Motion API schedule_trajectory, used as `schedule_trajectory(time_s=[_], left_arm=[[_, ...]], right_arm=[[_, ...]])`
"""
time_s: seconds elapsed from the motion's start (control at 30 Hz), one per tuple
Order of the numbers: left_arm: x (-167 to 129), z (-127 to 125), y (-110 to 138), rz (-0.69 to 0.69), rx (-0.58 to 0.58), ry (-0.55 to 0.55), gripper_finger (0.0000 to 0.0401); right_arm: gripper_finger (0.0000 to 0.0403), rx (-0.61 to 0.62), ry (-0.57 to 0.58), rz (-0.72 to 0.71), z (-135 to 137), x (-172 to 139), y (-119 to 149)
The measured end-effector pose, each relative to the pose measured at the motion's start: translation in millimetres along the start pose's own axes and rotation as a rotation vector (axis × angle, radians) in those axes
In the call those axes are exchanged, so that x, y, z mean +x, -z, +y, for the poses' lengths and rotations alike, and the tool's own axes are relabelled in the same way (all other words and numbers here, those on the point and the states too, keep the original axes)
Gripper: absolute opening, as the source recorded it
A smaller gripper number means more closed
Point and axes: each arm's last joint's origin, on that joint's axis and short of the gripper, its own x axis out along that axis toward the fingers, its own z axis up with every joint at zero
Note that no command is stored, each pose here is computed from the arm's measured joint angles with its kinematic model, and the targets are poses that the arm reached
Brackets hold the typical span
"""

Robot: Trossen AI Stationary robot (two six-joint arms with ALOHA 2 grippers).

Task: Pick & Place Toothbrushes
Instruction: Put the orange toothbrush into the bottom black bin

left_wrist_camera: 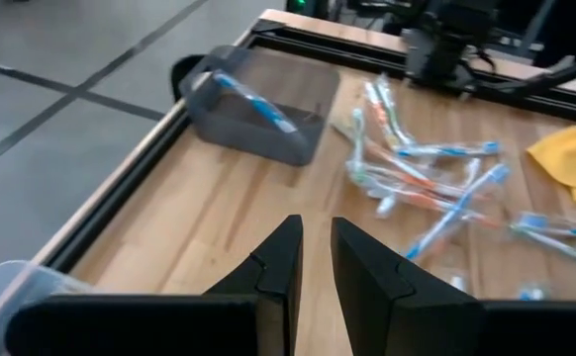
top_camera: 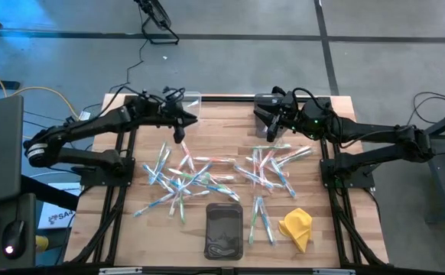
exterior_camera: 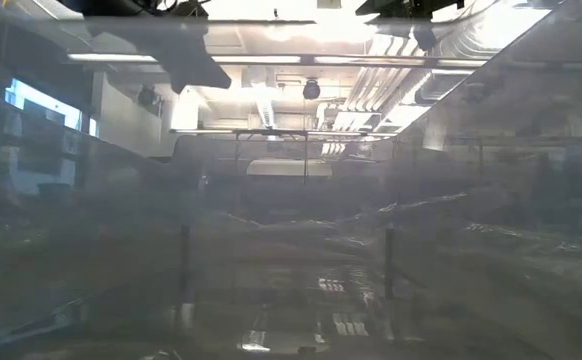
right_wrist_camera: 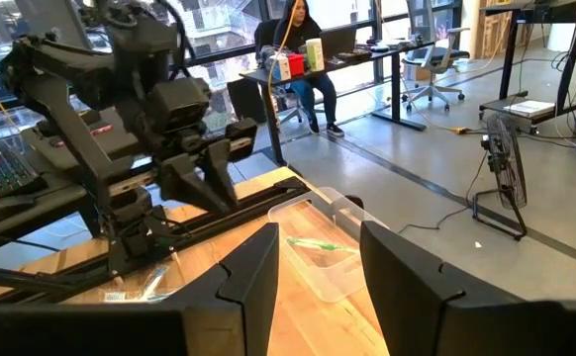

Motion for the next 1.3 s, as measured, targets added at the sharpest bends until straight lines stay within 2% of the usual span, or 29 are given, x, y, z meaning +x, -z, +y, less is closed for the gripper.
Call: schedule_trajectory(time_s=[0.47,0.77,0.9,1.1,1.3], left_arm=[[3,-28,1,0.008,0.026,0.043,0.0054],[3,-27,2,0.020,0.027,0.046,0.0054],[9,-27,7,0.067,0.110,0.048,0.0054],[26,-25,17,0.148,0.131,0.050,0.0054],[38,-24,24,0.197,0.110,0.059,0.0085]], right_arm=[[0.0136,-0.008,0.000,0.000,0,0,0],[0.0136,-0.008,0.001,0.002,0,0,0],[0.0136,-0.009,0.001,0.002,0,0,0],[0.0136,-0.010,0.002,0.009,0,0,1],[0.0136,-0.011,0.003,0.010,0,0,1]])
